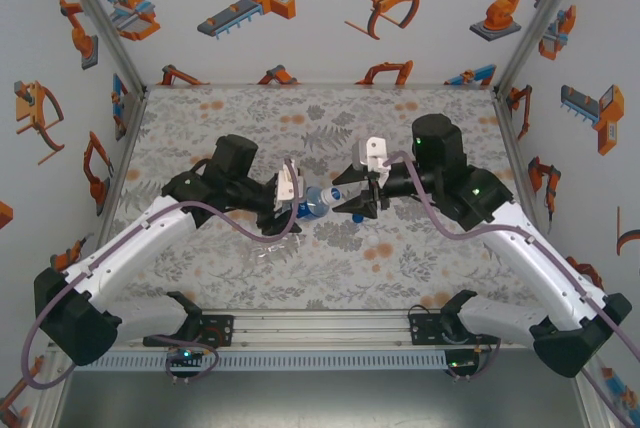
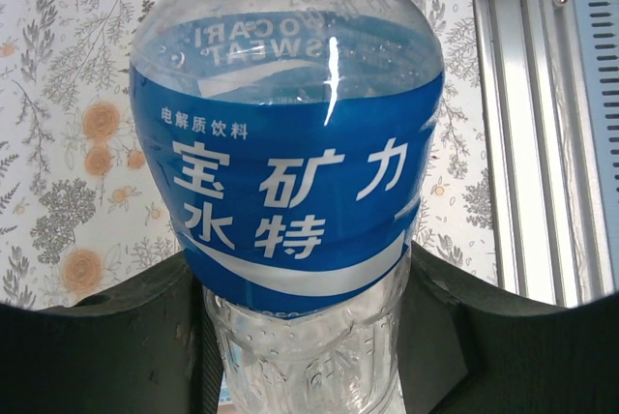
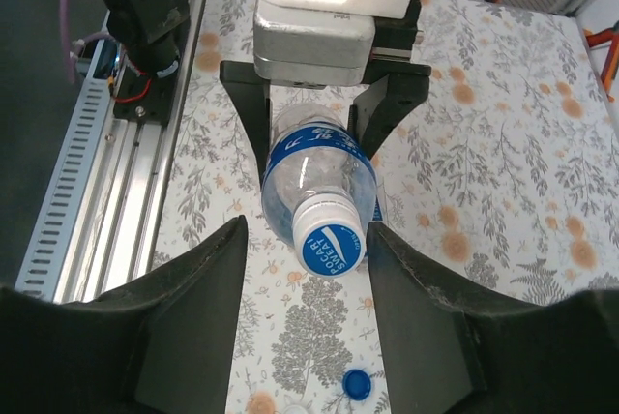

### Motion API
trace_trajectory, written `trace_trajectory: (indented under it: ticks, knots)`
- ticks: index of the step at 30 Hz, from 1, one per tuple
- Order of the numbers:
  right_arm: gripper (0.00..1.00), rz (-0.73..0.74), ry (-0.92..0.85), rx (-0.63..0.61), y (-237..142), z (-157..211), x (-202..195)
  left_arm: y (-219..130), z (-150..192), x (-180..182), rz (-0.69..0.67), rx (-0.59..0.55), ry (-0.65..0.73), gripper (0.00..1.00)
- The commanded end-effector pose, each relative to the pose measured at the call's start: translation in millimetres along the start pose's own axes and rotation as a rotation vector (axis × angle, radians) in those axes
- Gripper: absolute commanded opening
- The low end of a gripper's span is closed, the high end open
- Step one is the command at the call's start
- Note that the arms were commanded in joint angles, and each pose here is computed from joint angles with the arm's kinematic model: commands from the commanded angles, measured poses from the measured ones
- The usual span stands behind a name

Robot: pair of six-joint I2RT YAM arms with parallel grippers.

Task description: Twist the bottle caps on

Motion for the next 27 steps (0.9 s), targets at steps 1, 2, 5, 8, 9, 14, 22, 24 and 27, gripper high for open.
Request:
trace_trajectory:
  ticks: [1, 2, 5, 8, 9, 14, 22, 24, 27]
  knots:
    - [0.48, -0.04, -0.078, -0.032, -2.2, -9.9, 6.4, -10.1, -20.1, -7.1, 0.019, -0.057, 0.056, 0.0]
    - [0.48, -0.039, -0.074, -0.028, -1.7, -8.1, 6.0, -10.3, -20.4, -7.4, 0.021, -0.058, 0.056, 0.0]
    - [0.48, -0.031, -0.065, -0.016, 0.4, -3.5, 3.3, -11.3, -21.8, -7.9, 0.022, -0.064, 0.059, 0.0]
    - [0.46, -0.041, -0.055, -0.014, 2.0, -1.9, 3.0, -10.6, -22.1, -8.7, 0.028, -0.067, 0.058, 0.0]
    - [0.45, -0.044, -0.053, -0.013, 2.8, -1.2, 2.8, -10.7, -22.3, -8.7, 0.027, -0.067, 0.059, 0.0]
    - [0.42, -0.017, -0.041, 0.01, 5.6, 5.6, -3.7, -10.0, -22.3, -9.6, 0.033, -0.068, 0.058, 0.0]
    - [0.29, -0.034, -0.022, 0.018, 8.2, 9.7, -3.3, -8.1, -21.9, -9.0, 0.039, -0.064, 0.055, 0.0]
    - [0.24, -0.03, 0.007, 0.03, 8.3, 12.8, -3.3, -7.3, -21.9, -8.2, 0.041, -0.064, 0.054, 0.0]
    - [0.05, 0.056, 0.165, 0.039, 9.2, 15.6, -17.5, -5.4, -22.6, -3.2, 0.024, -0.067, 0.054, 0.0]
Point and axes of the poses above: each hand's point on the last joint's axis, 136 mm out from that joint toward the fingers, its own y axis out along the fingers, its own x axis along the line the jaws close on, z = x × y, the point moved 2 cm from there along -y, back along the fingers, and after that the axes turned 8 degrees about y, right-handed, at the moved point
